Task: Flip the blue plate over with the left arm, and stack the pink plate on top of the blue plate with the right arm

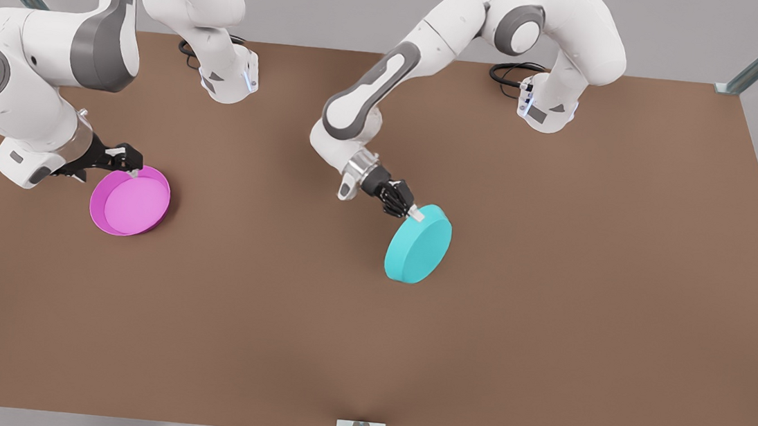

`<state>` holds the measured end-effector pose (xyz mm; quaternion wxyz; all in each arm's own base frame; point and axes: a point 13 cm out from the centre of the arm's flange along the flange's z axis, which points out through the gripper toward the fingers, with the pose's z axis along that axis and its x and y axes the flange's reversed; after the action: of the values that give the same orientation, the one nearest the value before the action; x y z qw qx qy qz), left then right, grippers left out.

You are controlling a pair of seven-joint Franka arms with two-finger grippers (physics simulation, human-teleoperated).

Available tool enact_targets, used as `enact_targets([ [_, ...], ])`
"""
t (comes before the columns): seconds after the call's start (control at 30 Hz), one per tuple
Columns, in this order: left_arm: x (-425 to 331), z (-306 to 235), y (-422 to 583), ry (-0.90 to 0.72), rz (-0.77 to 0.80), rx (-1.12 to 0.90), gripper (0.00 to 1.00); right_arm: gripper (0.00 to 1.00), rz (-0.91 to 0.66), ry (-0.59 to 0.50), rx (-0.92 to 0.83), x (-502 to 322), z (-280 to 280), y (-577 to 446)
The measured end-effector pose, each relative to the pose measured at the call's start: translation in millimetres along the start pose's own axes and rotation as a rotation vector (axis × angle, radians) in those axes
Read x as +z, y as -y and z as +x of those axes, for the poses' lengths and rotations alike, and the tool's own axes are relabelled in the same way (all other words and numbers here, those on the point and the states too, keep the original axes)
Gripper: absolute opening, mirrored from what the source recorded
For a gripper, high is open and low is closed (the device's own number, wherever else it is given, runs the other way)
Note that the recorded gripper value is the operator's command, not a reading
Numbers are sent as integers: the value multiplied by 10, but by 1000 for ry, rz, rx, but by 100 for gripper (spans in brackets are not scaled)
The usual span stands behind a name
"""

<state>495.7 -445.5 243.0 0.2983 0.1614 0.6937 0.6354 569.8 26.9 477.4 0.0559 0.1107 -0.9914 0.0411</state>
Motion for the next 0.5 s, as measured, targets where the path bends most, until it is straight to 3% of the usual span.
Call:
enact_targets([
  [0.2, 23, 31, 104, 105, -205, -231, 21, 100, 0, 0, 0, 0, 0, -1],
  [0.5, 12, 333, 767, 141, -176, -417, 21, 100, -2, -5, 0, 22, -6, -3],
])
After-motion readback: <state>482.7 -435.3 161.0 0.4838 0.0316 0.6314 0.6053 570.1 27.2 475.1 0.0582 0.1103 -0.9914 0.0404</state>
